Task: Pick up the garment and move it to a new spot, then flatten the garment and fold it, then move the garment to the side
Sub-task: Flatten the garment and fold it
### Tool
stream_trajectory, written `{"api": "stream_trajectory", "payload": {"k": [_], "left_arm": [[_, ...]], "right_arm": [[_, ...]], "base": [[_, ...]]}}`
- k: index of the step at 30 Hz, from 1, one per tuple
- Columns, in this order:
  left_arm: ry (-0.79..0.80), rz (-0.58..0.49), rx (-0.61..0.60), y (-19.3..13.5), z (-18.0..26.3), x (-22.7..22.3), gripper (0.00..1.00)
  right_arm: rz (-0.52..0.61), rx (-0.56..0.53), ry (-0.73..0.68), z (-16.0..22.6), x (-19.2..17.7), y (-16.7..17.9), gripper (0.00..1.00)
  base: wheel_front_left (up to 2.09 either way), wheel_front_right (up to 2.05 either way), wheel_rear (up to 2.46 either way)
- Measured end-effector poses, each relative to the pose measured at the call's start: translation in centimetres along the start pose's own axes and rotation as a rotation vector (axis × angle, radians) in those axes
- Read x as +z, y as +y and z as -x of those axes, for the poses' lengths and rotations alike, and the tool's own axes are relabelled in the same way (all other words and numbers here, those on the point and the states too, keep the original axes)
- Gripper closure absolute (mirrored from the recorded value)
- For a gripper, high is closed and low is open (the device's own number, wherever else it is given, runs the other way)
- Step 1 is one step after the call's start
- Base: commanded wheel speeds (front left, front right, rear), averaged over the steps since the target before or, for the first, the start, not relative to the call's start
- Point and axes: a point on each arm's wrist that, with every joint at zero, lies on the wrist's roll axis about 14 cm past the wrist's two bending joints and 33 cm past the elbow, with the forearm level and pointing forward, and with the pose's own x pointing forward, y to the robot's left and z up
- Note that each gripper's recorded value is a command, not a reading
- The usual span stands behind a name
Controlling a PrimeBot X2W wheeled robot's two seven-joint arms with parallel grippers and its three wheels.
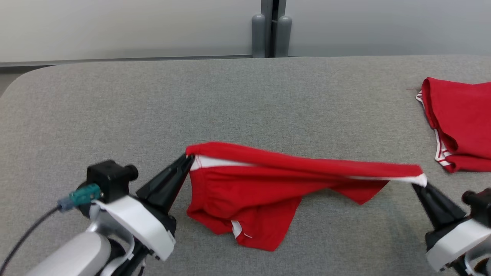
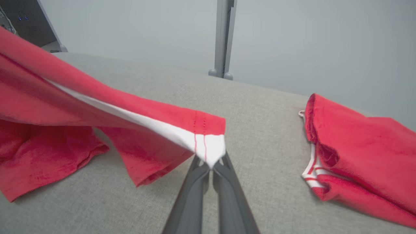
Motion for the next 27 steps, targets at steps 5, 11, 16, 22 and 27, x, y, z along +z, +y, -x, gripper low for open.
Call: {"api": "stream_trajectory", "payload": {"k": [5, 11, 16, 22, 27], "left_arm": [[-0.137, -0.138, -0.13, -1.7, -2.6, 7.3, 1.0], [-0.316, -0.316, -0.222, -2.6, -7.9, 17.2, 1.0], [-0.539, -0.409, -0.24, -3.3, -12.3, 24.4, 1.0], [-0.659, -0.383, -0.262, -2.8, -15.7, 25.4, 1.0], [-0.476, -0.33, -0.271, -1.2, -16.8, 16.7, 1.0]], "right_arm": [[0.117, -0.038, -0.152, 0.8, 8.5, -2.8, 1.0], [0.291, -0.06, -0.259, -1.6, 18.5, -5.4, 1.0], [0.421, -0.134, -0.356, -4.3, 25.5, -8.2, 1.0], [0.506, -0.188, -0.425, -6.2, 28.4, -10.3, 1.0], [0.469, -0.153, -0.302, -7.2, 22.8, -10.6, 1.0]], "base": [[0.0, 0.0, 0.0], [0.0, 0.0, 0.0], [0.0, 0.0, 0.0], [0.0, 0.0, 0.0], [0.0, 0.0, 0.0]]}}
